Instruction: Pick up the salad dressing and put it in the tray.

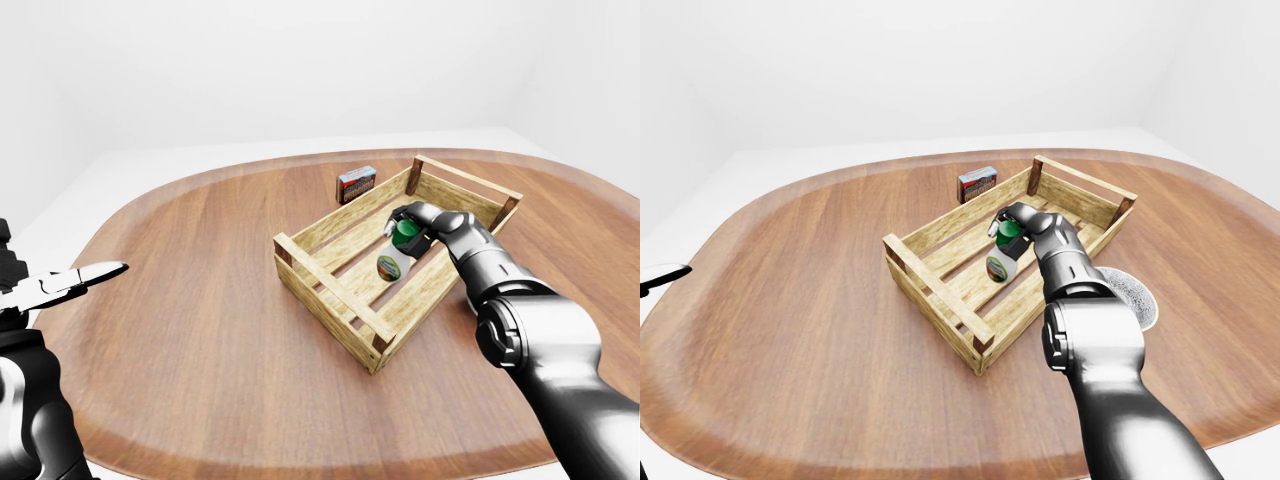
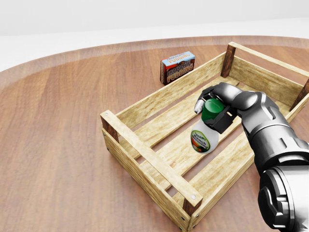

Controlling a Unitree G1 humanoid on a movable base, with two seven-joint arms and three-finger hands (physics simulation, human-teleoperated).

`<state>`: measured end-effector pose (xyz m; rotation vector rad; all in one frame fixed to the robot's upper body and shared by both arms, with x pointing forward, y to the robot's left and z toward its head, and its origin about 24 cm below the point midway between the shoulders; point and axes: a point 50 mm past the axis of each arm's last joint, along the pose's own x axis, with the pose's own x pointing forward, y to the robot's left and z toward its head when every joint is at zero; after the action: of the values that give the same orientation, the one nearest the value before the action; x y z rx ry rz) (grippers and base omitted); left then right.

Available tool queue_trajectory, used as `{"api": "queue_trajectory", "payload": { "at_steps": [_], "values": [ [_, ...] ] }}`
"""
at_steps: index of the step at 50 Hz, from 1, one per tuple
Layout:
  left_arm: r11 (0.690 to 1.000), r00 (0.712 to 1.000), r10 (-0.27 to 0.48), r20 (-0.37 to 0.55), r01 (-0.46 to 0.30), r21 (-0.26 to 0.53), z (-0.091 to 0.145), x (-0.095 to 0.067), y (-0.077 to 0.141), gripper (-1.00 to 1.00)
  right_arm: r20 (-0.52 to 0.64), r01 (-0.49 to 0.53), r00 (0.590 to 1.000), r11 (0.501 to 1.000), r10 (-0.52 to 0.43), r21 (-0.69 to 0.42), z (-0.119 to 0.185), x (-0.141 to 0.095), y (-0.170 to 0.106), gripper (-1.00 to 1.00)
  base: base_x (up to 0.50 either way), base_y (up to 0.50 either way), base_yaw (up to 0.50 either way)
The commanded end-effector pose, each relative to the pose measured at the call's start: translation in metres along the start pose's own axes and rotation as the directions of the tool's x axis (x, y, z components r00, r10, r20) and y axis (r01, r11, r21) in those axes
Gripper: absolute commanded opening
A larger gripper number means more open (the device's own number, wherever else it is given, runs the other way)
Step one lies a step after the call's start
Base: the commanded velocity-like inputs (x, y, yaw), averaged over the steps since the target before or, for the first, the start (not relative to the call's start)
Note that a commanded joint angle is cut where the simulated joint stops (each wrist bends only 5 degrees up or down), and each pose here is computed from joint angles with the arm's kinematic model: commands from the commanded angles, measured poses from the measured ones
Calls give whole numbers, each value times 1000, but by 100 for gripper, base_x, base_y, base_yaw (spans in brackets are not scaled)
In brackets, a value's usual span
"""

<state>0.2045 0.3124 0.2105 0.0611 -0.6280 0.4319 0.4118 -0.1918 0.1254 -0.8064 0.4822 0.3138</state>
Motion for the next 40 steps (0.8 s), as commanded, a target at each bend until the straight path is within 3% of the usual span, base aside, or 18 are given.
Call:
{"api": "queue_trajectory", "payload": {
  "at_steps": [1,30,31,32,40],
  "values": [
    [1000,1000,0,2,0,-1,1,0,0,100,32,33,999,999,-34,42,5,-2,-6,-100,0,0,0],
    [1000,1000,0,-1,0,1,0,-1,0,100,23,65,998,996,-66,60,0,0,-4,-100,0,0,0],
    [1000,1000,0,-2,0,1,0,-1,0,100,23,100,995,993,-102,68,-1,0,-5,-61,0,0,0],
    [1000,1000,-1,-2,1,2,0,-1,0,100,30,84,996,993,-87,86,0,-1,-6,100,0,0,0],
    [1000,1000,-1,-7,1,1,-1,-1,0,100,18,95,995,991,-97,98,-6,0,-3,100,0,0,0]
  ]
}}
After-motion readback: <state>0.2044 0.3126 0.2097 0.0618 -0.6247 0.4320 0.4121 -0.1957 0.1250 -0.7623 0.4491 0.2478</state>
